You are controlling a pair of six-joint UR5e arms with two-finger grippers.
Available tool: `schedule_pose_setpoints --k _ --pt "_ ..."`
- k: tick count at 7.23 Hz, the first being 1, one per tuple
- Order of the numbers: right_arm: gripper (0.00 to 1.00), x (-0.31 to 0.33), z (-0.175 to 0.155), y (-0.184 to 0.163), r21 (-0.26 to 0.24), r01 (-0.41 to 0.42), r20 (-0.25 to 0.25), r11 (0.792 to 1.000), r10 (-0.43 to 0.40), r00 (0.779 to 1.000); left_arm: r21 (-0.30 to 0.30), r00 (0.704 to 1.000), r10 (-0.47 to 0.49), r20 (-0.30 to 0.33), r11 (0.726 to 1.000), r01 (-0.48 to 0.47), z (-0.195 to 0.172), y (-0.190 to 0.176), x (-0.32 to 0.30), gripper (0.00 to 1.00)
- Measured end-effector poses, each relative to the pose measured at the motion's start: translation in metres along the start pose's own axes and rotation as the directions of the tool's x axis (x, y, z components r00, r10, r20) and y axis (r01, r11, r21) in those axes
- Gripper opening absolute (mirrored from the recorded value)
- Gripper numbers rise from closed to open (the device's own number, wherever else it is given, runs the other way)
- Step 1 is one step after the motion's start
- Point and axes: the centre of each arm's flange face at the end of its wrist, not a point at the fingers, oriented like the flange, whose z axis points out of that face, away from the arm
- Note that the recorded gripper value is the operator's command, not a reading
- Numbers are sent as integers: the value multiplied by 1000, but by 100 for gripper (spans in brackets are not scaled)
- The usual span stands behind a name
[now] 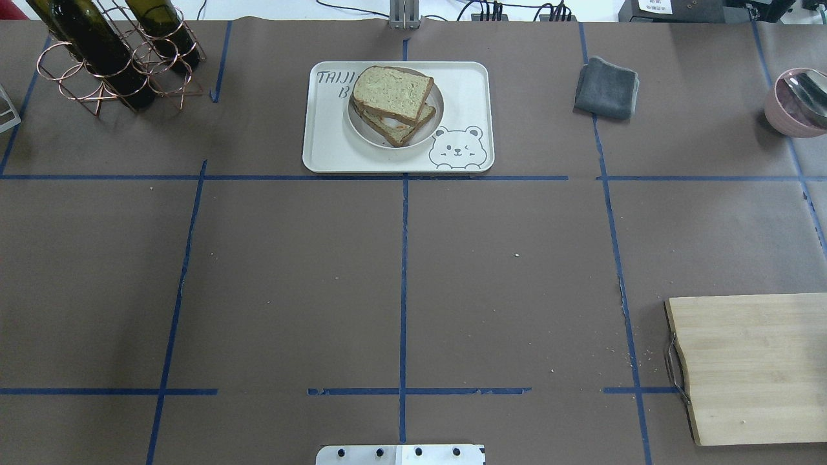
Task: Make sandwich and place on tray
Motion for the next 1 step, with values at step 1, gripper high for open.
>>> schedule_pose_setpoints --k 1 --pt "100 0 0 0 1 1 0 1000 -1 1000 0 1000 0 0 1000 0 0 0 0 100"
